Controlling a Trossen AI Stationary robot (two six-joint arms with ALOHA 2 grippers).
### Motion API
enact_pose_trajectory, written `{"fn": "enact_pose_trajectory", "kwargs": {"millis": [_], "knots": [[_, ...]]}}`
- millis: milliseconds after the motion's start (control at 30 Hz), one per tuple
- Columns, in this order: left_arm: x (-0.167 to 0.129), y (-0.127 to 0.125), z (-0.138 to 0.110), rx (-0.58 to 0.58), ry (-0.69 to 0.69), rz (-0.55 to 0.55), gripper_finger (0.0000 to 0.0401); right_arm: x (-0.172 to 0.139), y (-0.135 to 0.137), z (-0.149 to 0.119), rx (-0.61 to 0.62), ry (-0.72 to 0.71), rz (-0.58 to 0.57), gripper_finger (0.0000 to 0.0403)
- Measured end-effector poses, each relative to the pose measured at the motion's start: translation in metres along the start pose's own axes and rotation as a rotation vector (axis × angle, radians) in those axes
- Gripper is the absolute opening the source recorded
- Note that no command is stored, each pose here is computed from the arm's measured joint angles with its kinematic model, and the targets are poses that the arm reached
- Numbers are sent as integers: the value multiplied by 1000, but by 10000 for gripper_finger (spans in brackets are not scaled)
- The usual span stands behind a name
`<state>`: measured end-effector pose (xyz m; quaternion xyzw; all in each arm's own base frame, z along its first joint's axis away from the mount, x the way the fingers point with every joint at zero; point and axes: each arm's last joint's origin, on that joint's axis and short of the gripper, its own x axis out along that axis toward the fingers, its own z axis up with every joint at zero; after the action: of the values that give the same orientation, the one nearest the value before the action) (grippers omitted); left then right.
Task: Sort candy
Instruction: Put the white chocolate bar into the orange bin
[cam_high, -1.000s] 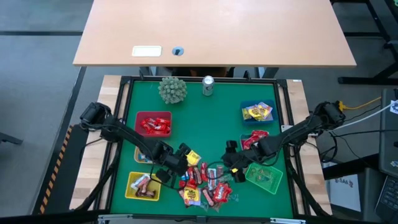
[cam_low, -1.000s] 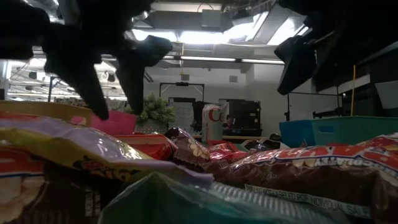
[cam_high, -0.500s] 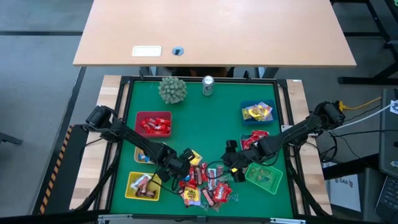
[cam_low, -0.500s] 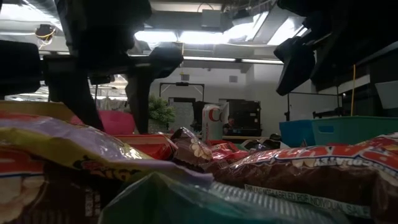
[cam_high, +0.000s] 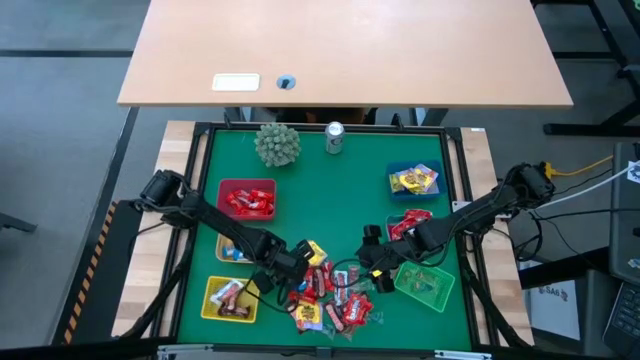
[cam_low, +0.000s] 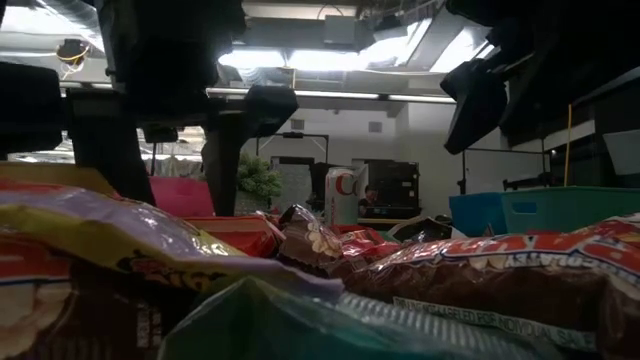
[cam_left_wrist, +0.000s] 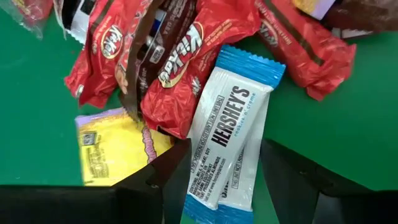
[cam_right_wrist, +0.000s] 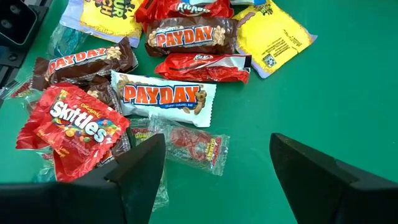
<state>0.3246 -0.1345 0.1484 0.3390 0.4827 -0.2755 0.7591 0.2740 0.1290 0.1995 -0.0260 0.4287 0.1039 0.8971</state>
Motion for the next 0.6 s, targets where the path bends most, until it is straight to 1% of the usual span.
{"fn": "enact_pose_trajectory", "kwargs": {"millis": [67, 200, 300, 433, 600], "knots": [[0, 1, -1, -37, -8, -17, 179, 0, 0, 0, 0, 0, 0, 289], [0, 2, -2, -154, -34, -75, 179, 0, 0, 0, 0, 1, 0, 289], [0, 1, -1, -220, -39, -97, 178, 0, 0, 0, 0, 1, 0, 289], [0, 1, -1, -276, -37, -100, 166, 0, 0, 0, 0, 1, 0, 289], [0, 3, -2, -318, -35, -100, 140, 0, 0, 0, -1, 1, 0, 289]]}}
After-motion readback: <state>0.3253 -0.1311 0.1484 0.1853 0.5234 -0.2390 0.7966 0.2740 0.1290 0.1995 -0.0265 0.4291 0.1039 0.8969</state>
